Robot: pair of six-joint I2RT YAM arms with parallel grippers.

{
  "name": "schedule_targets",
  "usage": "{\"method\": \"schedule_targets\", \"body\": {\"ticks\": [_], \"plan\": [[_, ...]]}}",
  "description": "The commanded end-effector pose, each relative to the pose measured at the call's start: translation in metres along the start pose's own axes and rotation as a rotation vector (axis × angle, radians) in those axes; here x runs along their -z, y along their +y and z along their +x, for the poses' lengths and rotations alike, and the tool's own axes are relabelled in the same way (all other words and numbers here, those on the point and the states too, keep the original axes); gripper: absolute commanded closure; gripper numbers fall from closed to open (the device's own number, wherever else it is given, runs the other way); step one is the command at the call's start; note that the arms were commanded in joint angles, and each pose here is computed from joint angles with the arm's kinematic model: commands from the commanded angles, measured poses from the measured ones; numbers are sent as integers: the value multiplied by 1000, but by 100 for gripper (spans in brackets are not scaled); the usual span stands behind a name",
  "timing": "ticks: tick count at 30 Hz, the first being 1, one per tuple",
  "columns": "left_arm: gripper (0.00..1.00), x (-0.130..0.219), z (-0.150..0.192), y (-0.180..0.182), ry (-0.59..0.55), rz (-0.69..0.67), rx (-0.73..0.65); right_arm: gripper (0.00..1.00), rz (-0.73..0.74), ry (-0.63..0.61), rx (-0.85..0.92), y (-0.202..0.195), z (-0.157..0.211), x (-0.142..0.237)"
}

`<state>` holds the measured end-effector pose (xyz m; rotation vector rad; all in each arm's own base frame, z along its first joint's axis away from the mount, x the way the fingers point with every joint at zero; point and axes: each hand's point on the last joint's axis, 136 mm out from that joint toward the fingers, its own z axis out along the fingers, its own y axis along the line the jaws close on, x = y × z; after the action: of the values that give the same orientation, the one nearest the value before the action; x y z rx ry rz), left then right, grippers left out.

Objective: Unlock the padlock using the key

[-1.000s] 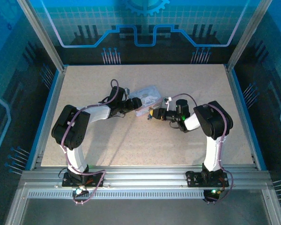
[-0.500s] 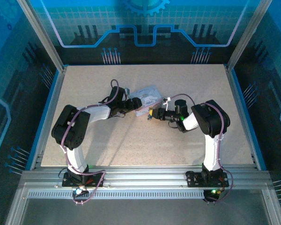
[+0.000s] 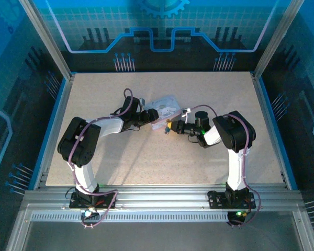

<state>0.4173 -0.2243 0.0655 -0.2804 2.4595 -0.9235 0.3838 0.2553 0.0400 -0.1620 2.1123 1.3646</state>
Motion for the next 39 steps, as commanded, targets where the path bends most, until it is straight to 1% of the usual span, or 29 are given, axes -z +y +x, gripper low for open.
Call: {"method": "schedule_targets", "body": {"ticks": [1, 4, 14, 23, 33, 39], "plan": [[26, -5, 39, 26, 104, -94, 31, 96, 18, 2, -48, -8, 8, -2], [26, -3, 40, 26, 102, -97, 30, 100, 36, -27, -71, -10, 6, 2], [26, 4, 56, 31, 105, -105, 40, 100, 65, -120, -185, -12, -3, 14], [25, 7, 70, 43, 114, -120, 57, 100, 112, -138, -234, -23, -3, 22], [24, 8, 68, 35, 107, -88, 56, 100, 95, -209, -312, -19, -19, 22], [20, 14, 61, 18, 91, -28, 47, 100, 102, -259, -384, -20, -27, 20]]}}
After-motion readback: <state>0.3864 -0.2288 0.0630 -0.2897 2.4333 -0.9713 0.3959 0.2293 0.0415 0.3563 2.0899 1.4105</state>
